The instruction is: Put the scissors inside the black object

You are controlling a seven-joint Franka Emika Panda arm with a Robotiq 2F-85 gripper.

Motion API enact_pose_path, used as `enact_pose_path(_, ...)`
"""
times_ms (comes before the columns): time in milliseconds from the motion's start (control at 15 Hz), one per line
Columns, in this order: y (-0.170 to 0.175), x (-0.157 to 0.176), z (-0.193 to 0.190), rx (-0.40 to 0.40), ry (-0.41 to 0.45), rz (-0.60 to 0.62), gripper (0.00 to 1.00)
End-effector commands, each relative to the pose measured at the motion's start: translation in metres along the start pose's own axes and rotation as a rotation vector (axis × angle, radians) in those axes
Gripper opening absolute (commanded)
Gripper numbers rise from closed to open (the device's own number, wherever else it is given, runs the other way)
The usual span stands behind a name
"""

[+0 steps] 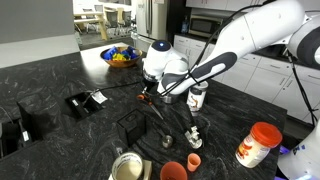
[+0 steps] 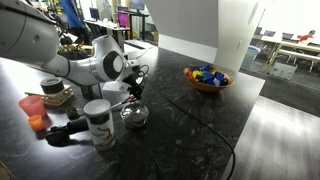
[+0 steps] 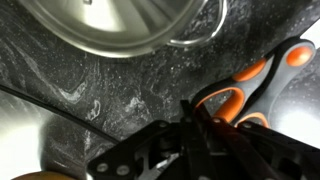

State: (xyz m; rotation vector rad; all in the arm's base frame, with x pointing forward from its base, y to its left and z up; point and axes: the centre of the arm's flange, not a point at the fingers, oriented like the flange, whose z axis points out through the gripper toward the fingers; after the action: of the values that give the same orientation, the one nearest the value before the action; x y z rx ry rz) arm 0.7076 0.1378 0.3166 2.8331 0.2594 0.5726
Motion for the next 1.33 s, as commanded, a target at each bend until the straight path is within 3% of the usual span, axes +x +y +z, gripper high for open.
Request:
enact_pose_path(0,0.003,-0.001,-0.035,-0.052,0.102,0.034,0.02)
enact_pose_path(267,0.005,0.013,-0.082,-0.124,0.235,0.078,0.02)
enact_pose_path(800,-0.004,0.032,-0.174,-0.389,0.551,0.087,0.02)
enact_pose_path(1000,-0.019,0.034,-0.194,-0.420,0.648,0.094,0.02)
enact_pose_path(1267,-0.036,0.031,-0.207,-0.386,0.748,0.153,0.02)
